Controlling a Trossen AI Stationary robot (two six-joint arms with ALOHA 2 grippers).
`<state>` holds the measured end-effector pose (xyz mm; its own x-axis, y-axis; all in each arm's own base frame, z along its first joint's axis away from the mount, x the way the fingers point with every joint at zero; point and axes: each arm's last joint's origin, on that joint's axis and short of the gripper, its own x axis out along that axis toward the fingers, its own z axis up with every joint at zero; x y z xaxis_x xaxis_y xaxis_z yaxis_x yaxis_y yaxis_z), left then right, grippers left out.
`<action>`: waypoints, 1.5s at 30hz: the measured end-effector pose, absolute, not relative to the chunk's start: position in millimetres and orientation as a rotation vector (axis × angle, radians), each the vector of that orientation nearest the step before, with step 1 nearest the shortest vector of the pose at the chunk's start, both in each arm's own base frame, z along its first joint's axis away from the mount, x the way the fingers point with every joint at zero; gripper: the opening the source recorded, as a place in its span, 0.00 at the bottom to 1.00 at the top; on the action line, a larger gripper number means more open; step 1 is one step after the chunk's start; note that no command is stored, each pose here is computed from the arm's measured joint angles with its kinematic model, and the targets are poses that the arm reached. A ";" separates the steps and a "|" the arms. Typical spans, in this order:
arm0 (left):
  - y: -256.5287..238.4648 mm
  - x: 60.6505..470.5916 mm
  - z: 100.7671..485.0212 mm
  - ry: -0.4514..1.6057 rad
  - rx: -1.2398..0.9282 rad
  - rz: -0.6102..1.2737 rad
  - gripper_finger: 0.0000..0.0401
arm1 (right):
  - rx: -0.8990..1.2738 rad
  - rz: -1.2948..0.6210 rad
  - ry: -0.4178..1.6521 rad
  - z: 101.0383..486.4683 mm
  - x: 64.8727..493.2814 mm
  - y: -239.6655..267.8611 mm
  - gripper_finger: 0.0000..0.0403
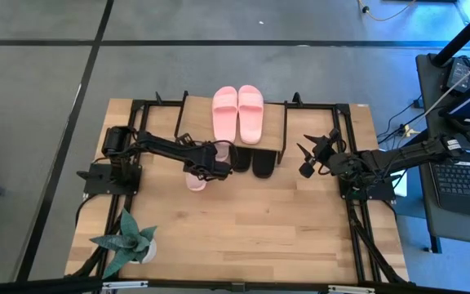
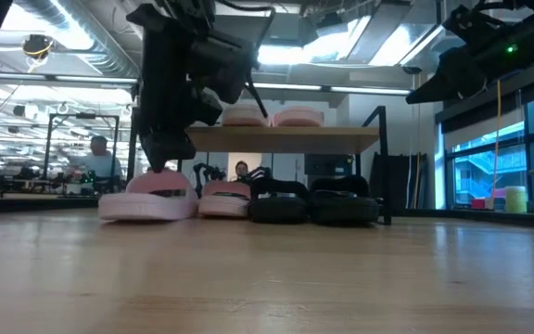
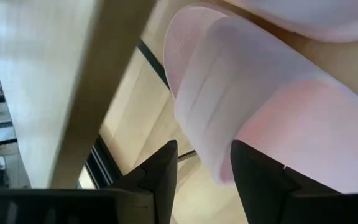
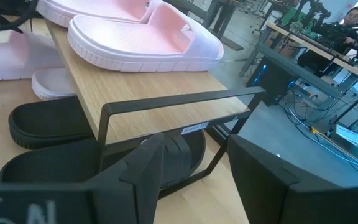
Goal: Pick and place slides into the shelf
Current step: Put the pink slide under the shelf
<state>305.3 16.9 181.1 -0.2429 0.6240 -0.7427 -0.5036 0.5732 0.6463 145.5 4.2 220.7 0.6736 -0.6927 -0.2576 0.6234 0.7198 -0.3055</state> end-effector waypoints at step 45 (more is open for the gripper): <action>-149.2 269.3 157.5 1.280 0.226 0.625 0.35 | -0.169 -0.696 0.372 220.0 146.5 5.4 0.45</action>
<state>269.3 -149.2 157.5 0.1494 0.5507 -0.8212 -0.3084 0.8151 0.4904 146.5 5.4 220.0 0.7052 -0.6525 -0.2772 0.5932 0.7572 -0.2733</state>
